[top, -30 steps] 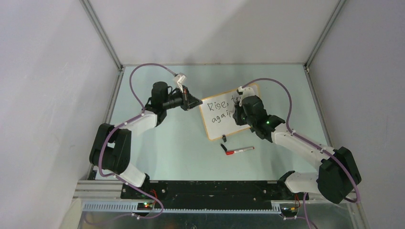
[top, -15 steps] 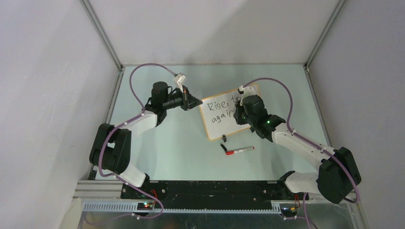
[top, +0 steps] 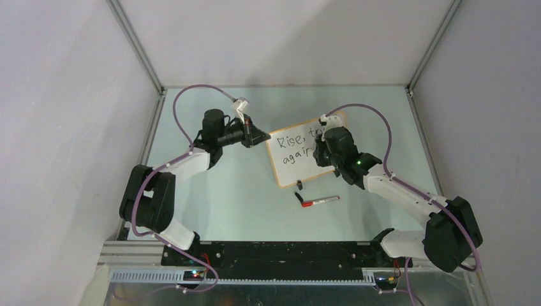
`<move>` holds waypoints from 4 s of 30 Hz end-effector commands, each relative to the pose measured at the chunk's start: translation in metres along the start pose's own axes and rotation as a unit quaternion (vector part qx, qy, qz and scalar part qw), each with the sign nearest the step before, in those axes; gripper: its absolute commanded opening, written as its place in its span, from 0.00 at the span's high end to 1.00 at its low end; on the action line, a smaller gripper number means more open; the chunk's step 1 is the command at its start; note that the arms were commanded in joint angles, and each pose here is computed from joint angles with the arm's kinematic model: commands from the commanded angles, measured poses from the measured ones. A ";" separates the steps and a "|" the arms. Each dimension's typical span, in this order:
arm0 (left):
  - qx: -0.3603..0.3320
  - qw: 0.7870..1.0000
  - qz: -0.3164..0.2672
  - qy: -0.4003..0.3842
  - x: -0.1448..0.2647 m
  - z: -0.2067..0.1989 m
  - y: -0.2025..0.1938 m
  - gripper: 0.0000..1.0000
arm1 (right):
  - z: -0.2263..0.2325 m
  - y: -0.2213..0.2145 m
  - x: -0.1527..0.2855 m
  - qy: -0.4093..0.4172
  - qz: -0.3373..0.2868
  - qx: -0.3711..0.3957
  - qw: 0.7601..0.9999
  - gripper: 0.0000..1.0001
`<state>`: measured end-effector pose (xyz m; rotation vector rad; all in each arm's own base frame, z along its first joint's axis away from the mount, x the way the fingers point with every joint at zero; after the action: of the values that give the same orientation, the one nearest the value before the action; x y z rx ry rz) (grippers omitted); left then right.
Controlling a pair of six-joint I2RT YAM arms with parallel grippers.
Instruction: Write a sentence on the whiteboard
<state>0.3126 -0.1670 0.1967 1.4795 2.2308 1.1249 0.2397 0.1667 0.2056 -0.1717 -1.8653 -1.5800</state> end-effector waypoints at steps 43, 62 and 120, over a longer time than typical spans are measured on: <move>-0.018 1.000 0.008 0.009 -0.001 -0.006 0.002 0.97 | 0.002 -0.005 0.014 -0.005 0.001 0.004 1.000 1.00; -0.017 1.000 0.009 0.011 -0.001 -0.005 0.002 0.97 | -0.005 0.002 0.033 -0.029 -0.041 -0.004 0.999 1.00; -0.019 1.000 0.007 0.009 0.000 -0.006 0.002 0.97 | -0.004 -0.025 0.022 -0.020 -0.120 -0.027 0.992 1.00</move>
<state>0.3115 -0.1673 0.1978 1.4848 2.2331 1.1306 0.2049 0.1439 0.1905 -0.0524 -1.9457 -1.7853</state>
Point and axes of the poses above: each gripper's point midway between its finger pads, its own x axis back along the fingers, its own z axis along the line the jaws close on, y = z × x, the point moved 10 cm from there along x, back along the fingers, and after that the axes turned 13 degrees about x, right-handed, at the moved point
